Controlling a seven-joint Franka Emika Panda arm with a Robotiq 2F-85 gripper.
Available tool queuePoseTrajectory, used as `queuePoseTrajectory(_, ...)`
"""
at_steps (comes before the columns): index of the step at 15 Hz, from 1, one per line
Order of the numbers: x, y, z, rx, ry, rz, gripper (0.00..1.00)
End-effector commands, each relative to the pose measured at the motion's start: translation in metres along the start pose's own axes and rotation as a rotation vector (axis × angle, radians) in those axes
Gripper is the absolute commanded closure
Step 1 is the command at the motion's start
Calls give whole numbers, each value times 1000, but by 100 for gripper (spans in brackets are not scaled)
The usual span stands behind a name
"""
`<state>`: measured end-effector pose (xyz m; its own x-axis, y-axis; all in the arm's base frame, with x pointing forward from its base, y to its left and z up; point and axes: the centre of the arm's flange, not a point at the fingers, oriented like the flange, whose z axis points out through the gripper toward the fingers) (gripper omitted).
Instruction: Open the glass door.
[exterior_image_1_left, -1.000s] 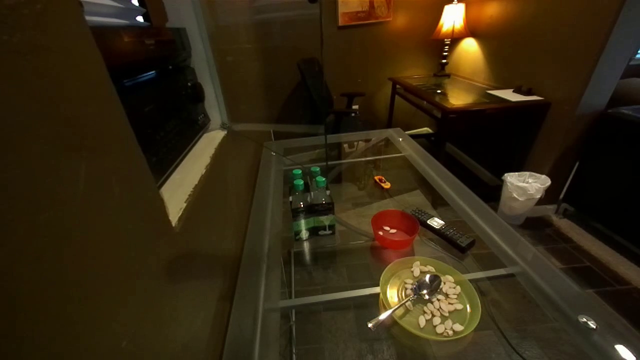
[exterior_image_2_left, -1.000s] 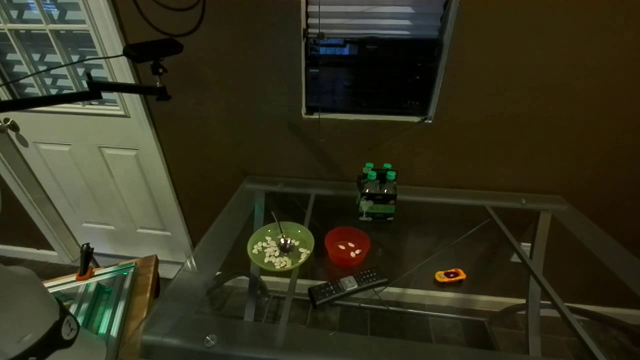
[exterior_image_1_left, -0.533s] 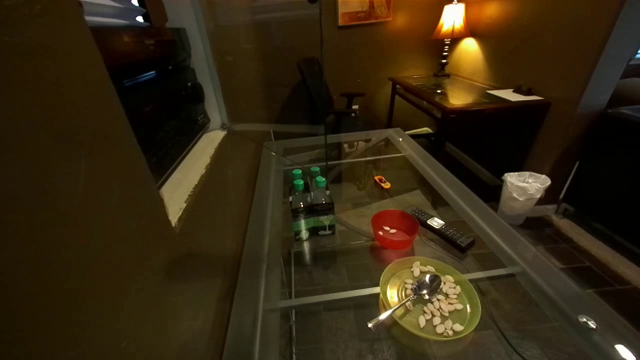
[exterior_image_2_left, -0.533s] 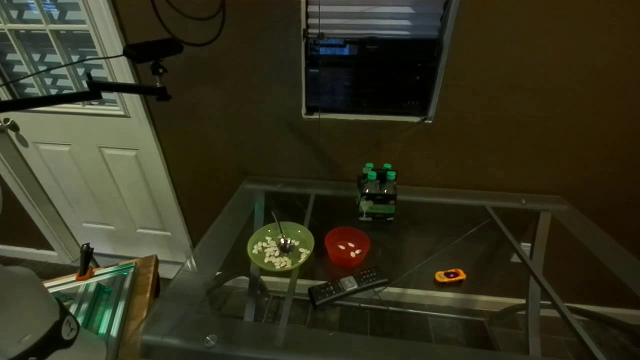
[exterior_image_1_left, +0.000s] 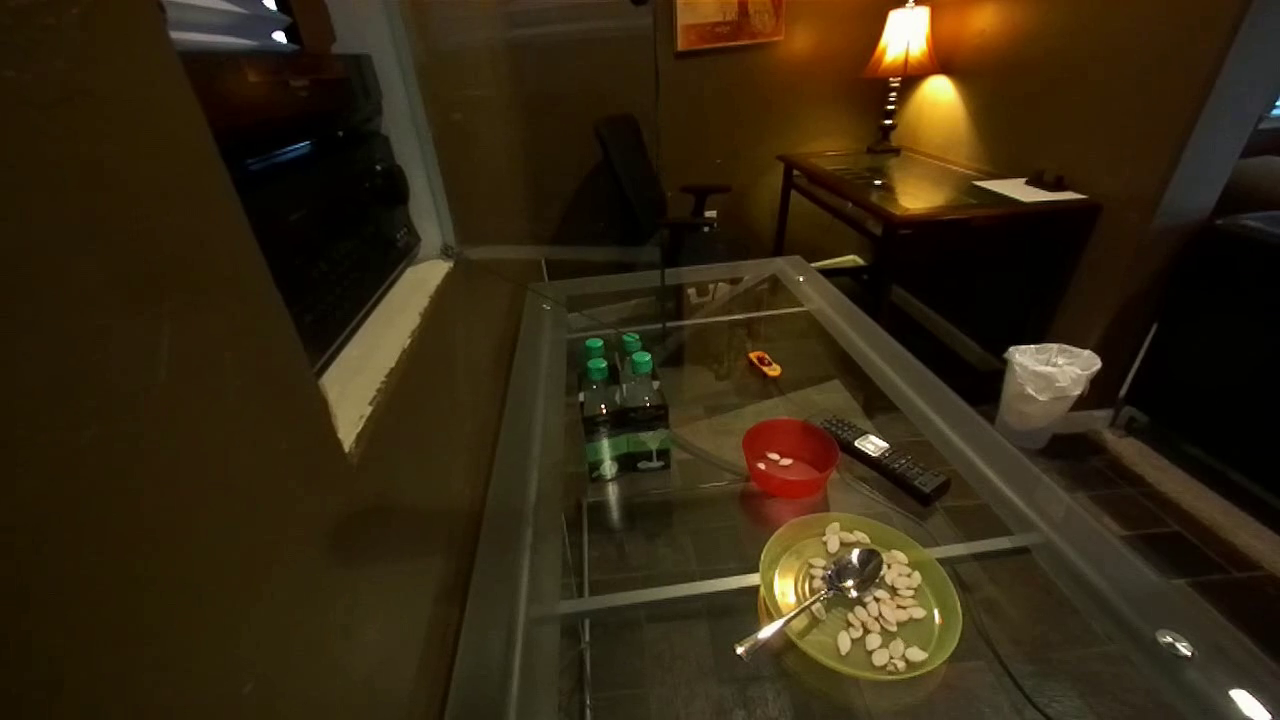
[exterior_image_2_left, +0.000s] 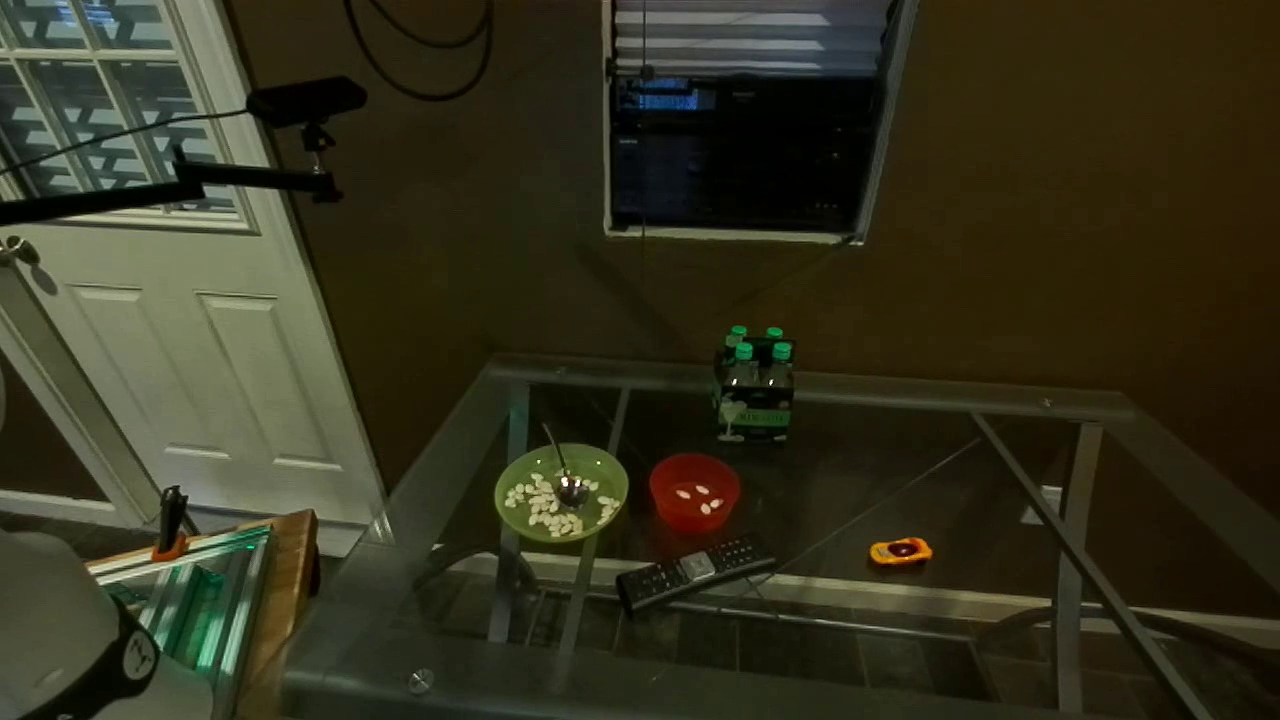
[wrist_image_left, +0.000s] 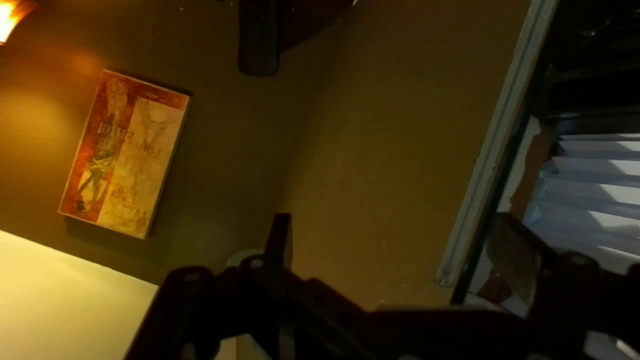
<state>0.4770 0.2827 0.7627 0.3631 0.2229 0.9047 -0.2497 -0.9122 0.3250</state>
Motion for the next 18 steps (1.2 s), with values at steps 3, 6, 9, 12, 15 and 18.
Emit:
queuePoseTrajectory(3,7,15,32,-63,39,42,0)
queuePoseTrajectory(6,10,26,48,-84,44,58,0)
queuePoseTrajectory(9,13,39,67,-114,80,68,0)
queuePoseTrajectory(12,14,53,91,-134,103,84,0)
queuePoseTrajectory(15,13,66,116,-150,107,99,0)
queuePoseTrajectory(18,15,79,138,-173,124,110,0)
